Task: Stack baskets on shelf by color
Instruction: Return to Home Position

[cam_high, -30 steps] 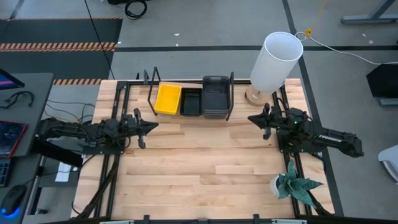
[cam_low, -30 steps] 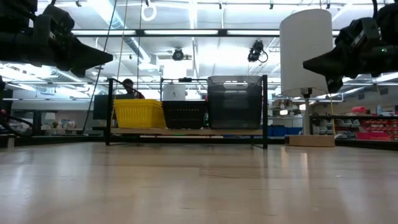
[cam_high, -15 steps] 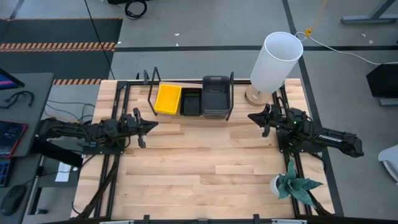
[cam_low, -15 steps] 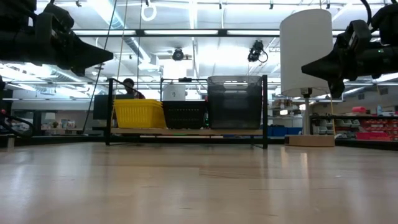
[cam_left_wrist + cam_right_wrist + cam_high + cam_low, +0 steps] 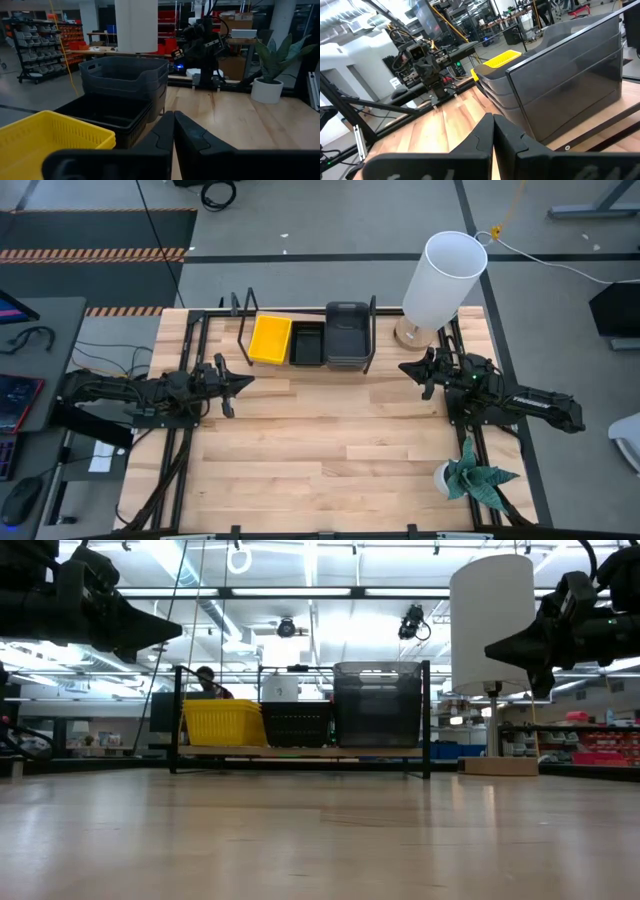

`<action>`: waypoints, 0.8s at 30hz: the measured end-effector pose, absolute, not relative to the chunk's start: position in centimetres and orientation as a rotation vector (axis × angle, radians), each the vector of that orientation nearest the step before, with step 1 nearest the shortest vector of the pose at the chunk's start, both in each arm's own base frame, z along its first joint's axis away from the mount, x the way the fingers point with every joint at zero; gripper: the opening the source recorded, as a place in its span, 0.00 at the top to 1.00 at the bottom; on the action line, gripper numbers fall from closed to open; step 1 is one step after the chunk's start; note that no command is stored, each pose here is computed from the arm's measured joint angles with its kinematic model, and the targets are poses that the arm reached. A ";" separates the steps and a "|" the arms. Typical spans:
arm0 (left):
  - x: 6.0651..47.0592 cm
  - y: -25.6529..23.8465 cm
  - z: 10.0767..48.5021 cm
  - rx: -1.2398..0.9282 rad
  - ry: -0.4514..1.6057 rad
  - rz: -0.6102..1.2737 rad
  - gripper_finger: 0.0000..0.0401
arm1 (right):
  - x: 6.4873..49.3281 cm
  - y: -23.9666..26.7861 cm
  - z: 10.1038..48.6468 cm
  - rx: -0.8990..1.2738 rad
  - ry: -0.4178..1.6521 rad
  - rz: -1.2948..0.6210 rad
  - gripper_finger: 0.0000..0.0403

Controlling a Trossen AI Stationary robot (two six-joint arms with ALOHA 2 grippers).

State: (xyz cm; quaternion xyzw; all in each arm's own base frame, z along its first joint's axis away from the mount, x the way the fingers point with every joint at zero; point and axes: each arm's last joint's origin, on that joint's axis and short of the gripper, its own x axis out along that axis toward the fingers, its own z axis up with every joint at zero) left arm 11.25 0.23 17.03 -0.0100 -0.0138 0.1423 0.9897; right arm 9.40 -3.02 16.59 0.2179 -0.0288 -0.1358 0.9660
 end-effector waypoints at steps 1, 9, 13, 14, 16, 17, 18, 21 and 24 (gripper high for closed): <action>11.2 0.2 17.0 -0.020 -0.028 0.286 0.95 | 9.4 -3.0 16.6 0.441 -0.058 -0.275 0.97; 11.2 0.2 17.0 -0.020 -0.027 0.286 0.93 | 9.4 -3.0 16.6 0.440 -0.058 -0.274 0.97; 11.2 0.2 17.0 -0.020 -0.027 0.286 0.95 | 9.4 -3.0 16.6 0.440 -0.058 -0.274 0.97; 11.3 0.2 17.0 -0.020 -0.027 0.286 0.96 | 9.4 -3.0 16.6 0.440 -0.058 -0.274 0.97; 11.2 0.2 17.0 -0.020 -0.027 0.285 0.96 | 9.4 -3.0 16.6 0.440 -0.058 -0.274 0.97; 11.2 0.2 17.0 -0.020 -0.027 0.286 0.96 | 9.4 -3.0 16.6 0.440 -0.058 -0.274 0.97; 11.2 0.2 17.0 -0.020 -0.027 0.286 0.95 | 9.4 -3.0 16.6 0.440 -0.058 -0.274 0.97; 11.2 0.2 17.0 -0.020 -0.027 0.285 0.94 | 9.4 -3.0 16.6 0.440 -0.058 -0.274 0.97; 11.2 0.2 17.0 -0.020 -0.027 0.286 0.93 | 9.4 -3.0 16.6 0.440 -0.058 -0.274 0.97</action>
